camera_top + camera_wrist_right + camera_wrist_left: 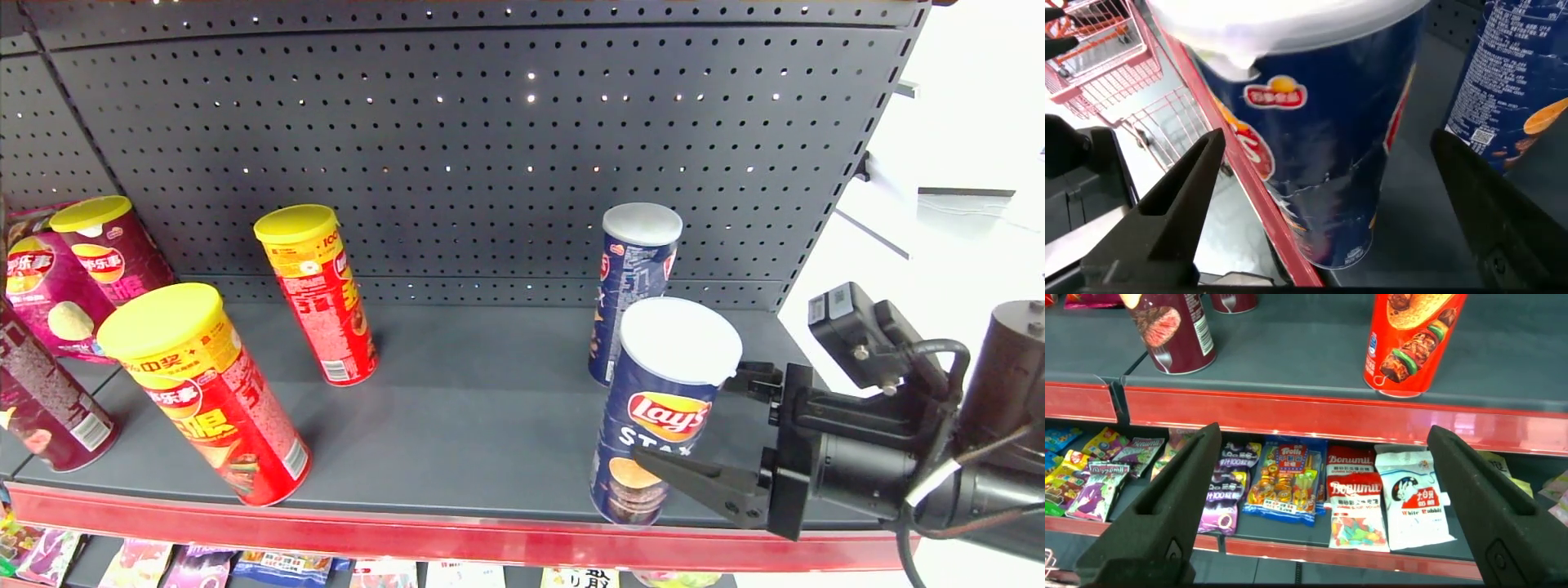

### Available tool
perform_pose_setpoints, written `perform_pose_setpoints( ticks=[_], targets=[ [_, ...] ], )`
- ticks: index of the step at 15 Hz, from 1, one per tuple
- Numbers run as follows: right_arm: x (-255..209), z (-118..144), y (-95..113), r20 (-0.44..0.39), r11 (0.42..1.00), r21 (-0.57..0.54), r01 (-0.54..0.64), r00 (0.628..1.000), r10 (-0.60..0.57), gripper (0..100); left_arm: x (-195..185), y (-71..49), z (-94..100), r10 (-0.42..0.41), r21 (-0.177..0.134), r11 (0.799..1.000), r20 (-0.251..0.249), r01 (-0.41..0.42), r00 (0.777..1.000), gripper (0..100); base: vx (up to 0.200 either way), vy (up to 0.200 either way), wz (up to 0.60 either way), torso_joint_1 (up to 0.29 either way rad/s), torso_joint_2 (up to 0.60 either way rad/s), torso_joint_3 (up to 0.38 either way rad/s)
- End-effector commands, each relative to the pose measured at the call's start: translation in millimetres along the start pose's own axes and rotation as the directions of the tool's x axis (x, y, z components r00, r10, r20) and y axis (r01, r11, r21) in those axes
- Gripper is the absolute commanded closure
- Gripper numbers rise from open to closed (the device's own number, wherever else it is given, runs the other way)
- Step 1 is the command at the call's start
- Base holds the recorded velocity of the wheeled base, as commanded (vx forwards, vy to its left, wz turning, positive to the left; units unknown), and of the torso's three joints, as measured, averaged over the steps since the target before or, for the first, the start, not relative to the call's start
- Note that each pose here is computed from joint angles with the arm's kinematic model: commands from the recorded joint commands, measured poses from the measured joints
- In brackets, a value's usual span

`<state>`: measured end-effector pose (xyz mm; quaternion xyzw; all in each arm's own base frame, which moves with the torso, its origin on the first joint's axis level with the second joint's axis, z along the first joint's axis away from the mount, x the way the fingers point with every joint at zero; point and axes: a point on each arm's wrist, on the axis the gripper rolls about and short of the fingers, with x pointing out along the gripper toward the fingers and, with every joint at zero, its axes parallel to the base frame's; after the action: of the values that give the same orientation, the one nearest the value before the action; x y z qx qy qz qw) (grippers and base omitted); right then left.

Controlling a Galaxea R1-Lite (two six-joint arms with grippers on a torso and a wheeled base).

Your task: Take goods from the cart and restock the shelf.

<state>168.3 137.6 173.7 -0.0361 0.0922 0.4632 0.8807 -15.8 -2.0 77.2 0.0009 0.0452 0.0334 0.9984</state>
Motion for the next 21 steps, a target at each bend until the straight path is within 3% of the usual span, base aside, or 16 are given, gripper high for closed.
perform_pose_setpoints(
  ticks=[1, 6, 12, 19, 21],
  targets=[
    [-7.1, 1.3, 2.2, 0.015, 1.000, -0.006, -0.001, 1.000, 0.002, 0, 0.1, 0.0, 0.0, 0.000, 0.001, 1.000, -0.002, 0.000, 1.000, 0, 0.000, 0.000, 0.00, 0.000, 0.00, 0.000],
    [-23.7, -4.9, 10.3, 0.020, 0.998, -0.009, -0.066, 0.998, 0.066, 0, 0.1, 0.0, 0.0, 0.000, 0.001, 1.000, -0.002, 0.000, 1.000, 0, 0.000, 0.000, 0.00, 0.000, 0.00, 0.000],
    [-38.9, -16.0, 14.4, -0.089, 0.998, 0.032, -0.063, 0.994, 0.066, 0, 0.1, 0.0, 0.0, 0.000, -0.001, 1.000, -0.002, 0.000, 1.000, 0, 0.000, 0.000, 0.00, 0.000, 0.00, 0.000],
    [-74.2, -35.0, 6.1, -0.285, 0.995, 0.057, 0.083, 0.956, -0.063, 0, 0.1, 0.0, 0.0, 0.000, 0.001, 1.000, -0.002, 0.000, 1.000, 0, 0.000, 0.000, 0.00, 0.000, 0.00, 0.000],
    [-78.8, -38.9, -1.3, -0.335, 0.974, 0.010, 0.225, 0.919, -0.209, 0, 0.1, 0.0, 0.0, 0.000, 0.001, 1.000, -0.002, 0.000, 1.000, 0, 0.000, 0.000, 0.00, 0.000, 0.00, 0.000]
  ],
)
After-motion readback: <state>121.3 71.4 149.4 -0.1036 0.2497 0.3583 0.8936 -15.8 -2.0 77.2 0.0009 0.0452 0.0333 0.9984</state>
